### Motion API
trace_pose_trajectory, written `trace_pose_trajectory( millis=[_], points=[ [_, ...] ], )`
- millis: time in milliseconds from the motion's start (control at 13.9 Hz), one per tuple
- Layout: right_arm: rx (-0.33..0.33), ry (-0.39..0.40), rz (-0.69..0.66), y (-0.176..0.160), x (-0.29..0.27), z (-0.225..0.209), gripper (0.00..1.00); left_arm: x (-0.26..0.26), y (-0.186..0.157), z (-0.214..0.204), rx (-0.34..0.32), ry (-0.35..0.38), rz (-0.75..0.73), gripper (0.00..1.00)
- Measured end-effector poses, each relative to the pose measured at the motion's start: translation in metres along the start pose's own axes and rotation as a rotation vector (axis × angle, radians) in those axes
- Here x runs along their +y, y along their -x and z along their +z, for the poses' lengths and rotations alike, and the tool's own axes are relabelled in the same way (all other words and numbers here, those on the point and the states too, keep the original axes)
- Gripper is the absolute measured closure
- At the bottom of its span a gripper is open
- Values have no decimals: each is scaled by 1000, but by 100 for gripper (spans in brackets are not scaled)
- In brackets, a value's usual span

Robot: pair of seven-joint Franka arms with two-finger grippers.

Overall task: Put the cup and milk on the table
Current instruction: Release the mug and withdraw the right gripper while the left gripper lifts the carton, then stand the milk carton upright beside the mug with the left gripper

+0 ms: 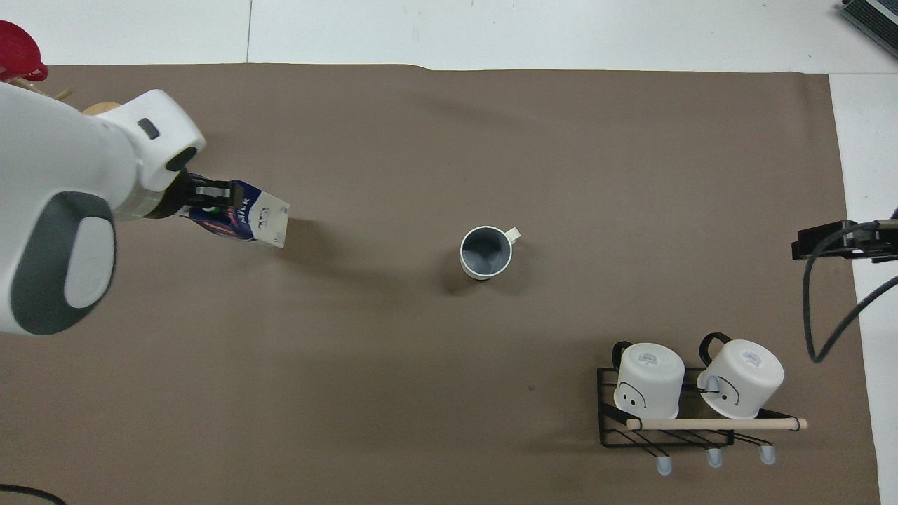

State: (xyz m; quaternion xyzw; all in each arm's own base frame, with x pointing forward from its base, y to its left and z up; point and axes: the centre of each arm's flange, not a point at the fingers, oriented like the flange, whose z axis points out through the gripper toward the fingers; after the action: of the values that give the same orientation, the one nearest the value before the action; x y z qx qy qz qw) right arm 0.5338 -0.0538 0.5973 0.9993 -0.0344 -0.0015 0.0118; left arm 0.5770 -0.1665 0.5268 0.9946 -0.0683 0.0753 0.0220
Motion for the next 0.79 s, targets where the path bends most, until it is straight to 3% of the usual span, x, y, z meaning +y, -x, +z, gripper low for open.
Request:
trace_pose_trajectory(
  millis=[288,505,793],
  points=[
    [32,-6,23,-1,-4,-16,0,76,14,-2,6,23,-92,52],
    [46,-15,61,7,-4,-52,0,118,19,-2,7,37,-151,52],
    [49,-19,61,25,-3,-82,0,178,25,24,16,0,-219,52]
  ],
)
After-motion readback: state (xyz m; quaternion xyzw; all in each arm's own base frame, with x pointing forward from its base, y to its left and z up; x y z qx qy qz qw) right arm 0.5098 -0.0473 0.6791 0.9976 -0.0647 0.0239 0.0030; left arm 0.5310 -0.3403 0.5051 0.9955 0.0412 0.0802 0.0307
